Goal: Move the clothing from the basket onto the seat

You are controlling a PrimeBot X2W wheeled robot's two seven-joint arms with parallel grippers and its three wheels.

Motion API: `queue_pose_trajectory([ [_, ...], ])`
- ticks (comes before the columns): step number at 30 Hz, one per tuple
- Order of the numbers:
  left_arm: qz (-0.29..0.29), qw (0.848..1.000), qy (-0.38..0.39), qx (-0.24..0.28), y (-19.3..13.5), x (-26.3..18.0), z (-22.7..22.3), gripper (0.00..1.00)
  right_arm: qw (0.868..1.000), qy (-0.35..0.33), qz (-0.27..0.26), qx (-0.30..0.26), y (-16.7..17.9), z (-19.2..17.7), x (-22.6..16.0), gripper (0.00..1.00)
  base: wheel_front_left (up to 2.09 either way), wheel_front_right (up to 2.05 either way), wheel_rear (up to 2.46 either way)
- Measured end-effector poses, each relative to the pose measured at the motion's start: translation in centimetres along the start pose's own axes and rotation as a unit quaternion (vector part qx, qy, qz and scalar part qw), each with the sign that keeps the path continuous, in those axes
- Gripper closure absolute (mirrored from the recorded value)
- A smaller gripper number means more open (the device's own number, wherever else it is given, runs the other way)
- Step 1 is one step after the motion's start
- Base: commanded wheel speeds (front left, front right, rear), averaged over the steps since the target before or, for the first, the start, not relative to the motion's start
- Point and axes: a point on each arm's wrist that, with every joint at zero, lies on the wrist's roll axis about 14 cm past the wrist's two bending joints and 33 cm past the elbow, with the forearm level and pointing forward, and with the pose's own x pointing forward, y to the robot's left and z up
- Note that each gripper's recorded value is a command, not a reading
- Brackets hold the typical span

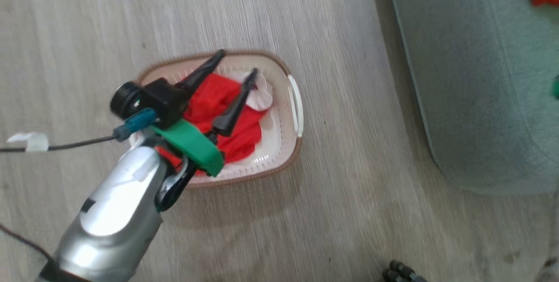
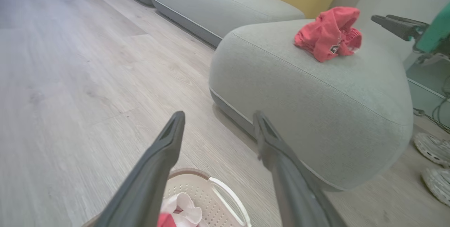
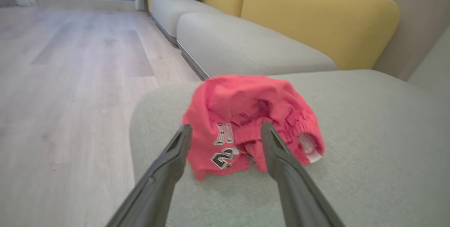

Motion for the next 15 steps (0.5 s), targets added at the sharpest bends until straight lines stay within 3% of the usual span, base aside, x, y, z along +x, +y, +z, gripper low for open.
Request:
queue_pose_trajectory([
  [8,0.117,0.993,-0.021,0.016,3.8,-4.8,2.9,0.00,0.993,-0.039,0.101,0.045,6.8,2.7,-3.3,0.00,0.00,0.00,0.00],
  [15,0.228,0.972,-0.042,0.036,7.5,-10.9,5.1,0.00,0.977,-0.058,0.188,0.081,12.9,4.8,-5.7,0.00,0.00,0.00,0.00],
])
